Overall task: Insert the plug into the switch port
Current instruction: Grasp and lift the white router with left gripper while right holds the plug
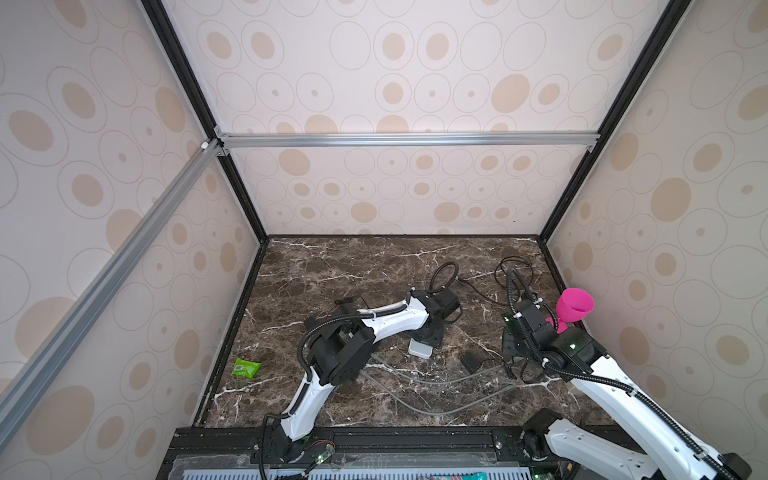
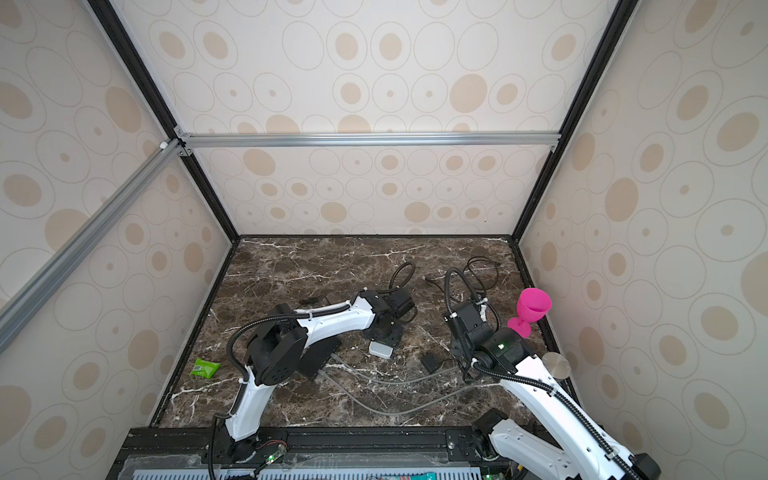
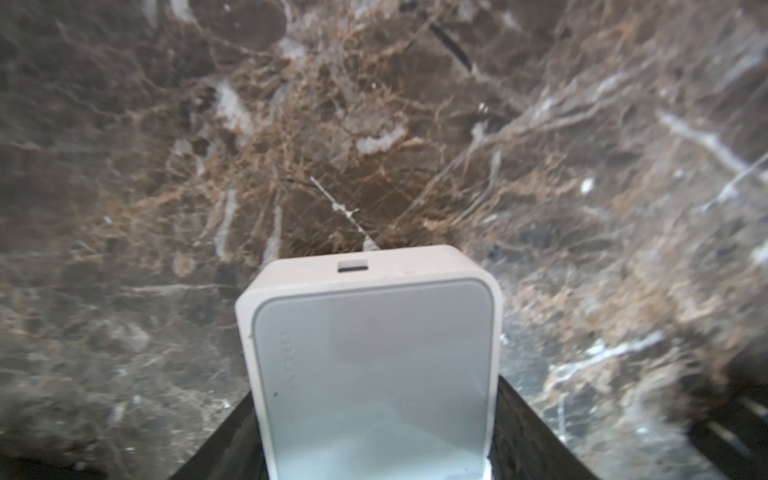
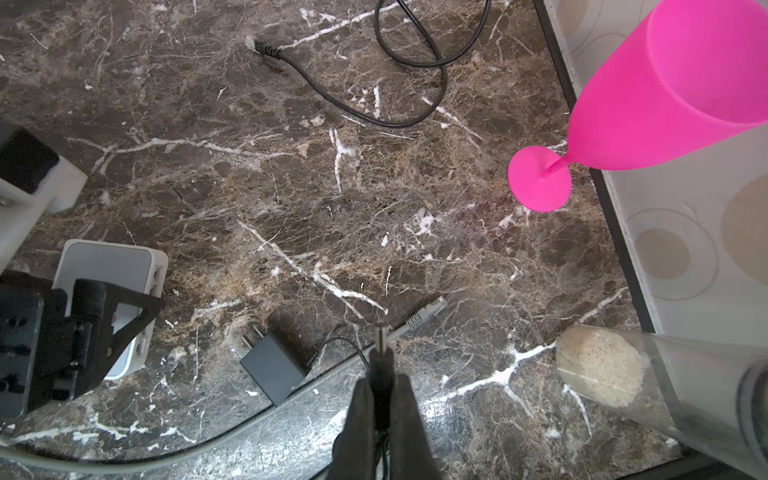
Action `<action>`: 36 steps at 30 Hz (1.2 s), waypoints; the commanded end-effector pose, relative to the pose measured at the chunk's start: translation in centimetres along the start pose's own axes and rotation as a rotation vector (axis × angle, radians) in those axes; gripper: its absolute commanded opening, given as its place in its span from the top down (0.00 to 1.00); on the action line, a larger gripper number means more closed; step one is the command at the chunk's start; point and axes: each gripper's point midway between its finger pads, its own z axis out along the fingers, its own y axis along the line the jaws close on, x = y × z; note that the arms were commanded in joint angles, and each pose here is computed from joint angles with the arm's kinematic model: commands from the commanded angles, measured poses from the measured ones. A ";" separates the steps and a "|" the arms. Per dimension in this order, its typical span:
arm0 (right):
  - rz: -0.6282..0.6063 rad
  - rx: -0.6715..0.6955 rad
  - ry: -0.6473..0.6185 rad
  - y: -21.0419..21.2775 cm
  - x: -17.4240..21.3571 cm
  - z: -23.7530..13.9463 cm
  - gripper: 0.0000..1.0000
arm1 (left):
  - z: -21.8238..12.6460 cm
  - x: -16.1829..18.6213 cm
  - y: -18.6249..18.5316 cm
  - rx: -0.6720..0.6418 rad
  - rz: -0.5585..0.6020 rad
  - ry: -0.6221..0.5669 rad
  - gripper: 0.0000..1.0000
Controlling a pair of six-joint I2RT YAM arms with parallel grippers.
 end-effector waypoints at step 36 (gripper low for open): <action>-0.174 0.128 -0.248 0.2 -13.6 -0.9 1.00 | 3.4 -0.3 -3.6 0.088 1.007 -0.046 0.30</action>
